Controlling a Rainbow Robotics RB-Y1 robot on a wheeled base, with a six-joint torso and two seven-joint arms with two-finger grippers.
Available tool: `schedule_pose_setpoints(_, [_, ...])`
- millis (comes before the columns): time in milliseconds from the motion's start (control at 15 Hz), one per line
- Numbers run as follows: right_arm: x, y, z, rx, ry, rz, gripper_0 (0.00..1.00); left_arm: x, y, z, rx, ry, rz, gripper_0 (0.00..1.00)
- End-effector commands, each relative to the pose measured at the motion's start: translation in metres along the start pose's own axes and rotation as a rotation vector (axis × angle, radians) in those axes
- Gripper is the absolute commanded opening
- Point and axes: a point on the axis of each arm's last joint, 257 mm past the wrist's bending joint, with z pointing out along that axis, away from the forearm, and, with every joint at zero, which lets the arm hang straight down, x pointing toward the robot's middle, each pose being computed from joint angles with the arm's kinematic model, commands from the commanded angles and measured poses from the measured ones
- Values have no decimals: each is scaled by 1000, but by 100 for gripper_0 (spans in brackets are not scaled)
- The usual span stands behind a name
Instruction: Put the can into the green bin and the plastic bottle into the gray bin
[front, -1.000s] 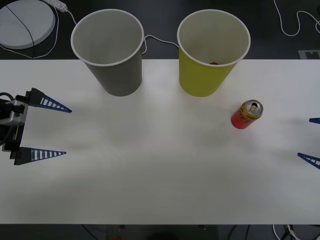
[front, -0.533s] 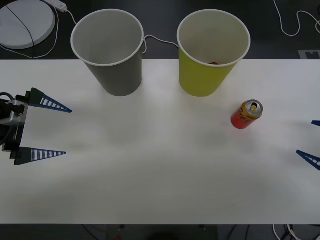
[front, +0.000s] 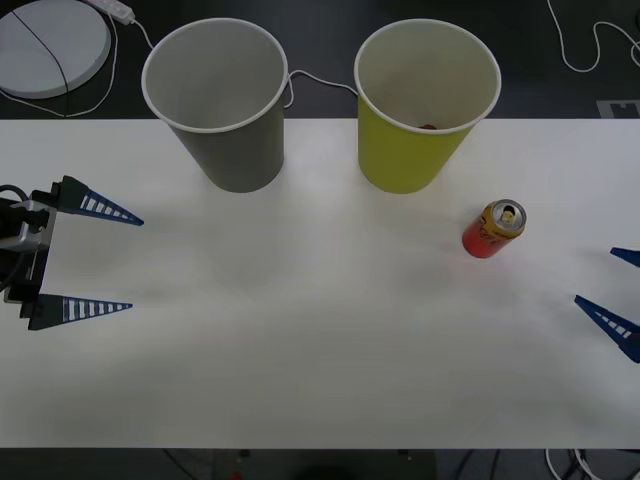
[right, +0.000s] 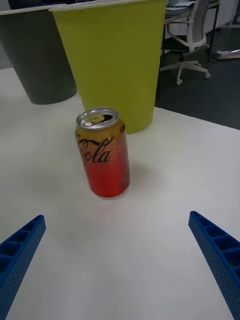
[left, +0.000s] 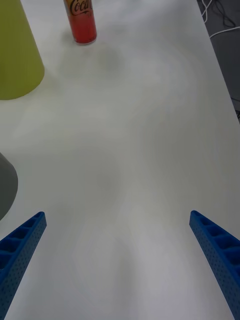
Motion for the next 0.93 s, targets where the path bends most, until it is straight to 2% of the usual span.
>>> schedule_pose_setpoints(67, [8,6,14,37,-26,25,100,0,0,0,0,0,0,100])
schedule_pose_setpoints(267, [14,13,28,55,-44,17,100,0,0,0,0,0,0,100])
schedule_pose_setpoints(333, [15,14,32,59,-47,-1,100,0,0,0,0,0,0,100])
schedule_pose_setpoints(400, [16,13,37,74,-49,-43,100,0,0,0,0,0,0,100])
schedule_pose_setpoints(933, [20,26,90,104,-74,-41,100,0,0,0,0,0,0,100])
